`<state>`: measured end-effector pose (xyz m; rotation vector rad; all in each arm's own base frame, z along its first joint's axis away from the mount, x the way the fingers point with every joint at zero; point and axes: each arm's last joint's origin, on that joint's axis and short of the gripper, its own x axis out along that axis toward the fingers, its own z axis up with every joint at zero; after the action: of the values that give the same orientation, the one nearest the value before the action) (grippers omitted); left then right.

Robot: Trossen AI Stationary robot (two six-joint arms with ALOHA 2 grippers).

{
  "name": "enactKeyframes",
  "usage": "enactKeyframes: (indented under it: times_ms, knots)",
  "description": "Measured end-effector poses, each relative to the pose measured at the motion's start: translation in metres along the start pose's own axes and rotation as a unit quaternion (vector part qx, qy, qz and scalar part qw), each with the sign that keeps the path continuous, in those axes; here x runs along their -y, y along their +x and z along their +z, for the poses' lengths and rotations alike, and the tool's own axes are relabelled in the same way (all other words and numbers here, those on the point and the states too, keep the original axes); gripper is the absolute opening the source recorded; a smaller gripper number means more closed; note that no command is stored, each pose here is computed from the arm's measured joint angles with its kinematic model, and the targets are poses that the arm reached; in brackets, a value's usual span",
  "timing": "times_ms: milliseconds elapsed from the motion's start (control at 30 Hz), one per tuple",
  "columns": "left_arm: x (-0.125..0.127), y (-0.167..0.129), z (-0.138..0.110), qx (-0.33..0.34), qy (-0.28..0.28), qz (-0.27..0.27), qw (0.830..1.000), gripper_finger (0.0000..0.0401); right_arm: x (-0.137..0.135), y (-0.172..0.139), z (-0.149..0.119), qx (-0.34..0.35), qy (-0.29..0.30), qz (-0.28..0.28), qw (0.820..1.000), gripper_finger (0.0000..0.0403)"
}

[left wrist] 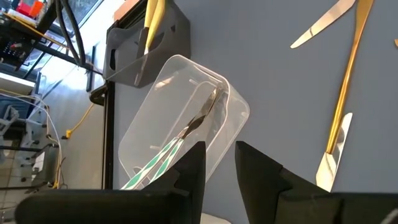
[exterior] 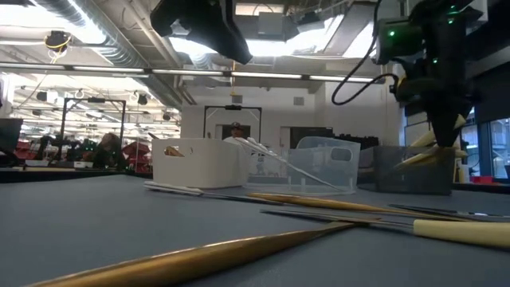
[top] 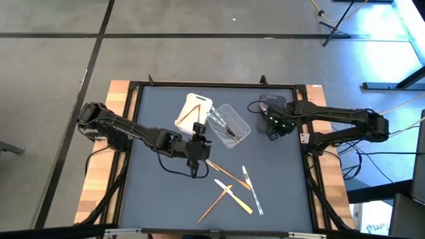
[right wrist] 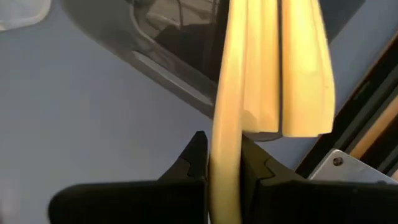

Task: Sort silverware by color (type)
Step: Put the yellow knife into the black bin

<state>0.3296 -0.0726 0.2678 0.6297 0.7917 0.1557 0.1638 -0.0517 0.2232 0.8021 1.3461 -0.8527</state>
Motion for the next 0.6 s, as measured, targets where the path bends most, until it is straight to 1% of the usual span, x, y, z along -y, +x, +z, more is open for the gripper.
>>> enactKeyframes:
  times_ms: [233, 600]
  knots:
    - [-0.0001, 0.0000, 0.0000, 0.000, 0.000, 0.000, 1.000, 0.0080, 0.0023, 0.0028, 0.0068, -0.015, 0.011, 0.011, 1.000, 0.0029]
    - [0.0000, 0.0000, 0.0000, 0.000, 0.000, 0.000, 1.000, 0.0080, 0.0006, 0.0033, 0.0083, -0.007, 0.010, 0.018, 1.000, 0.0036]
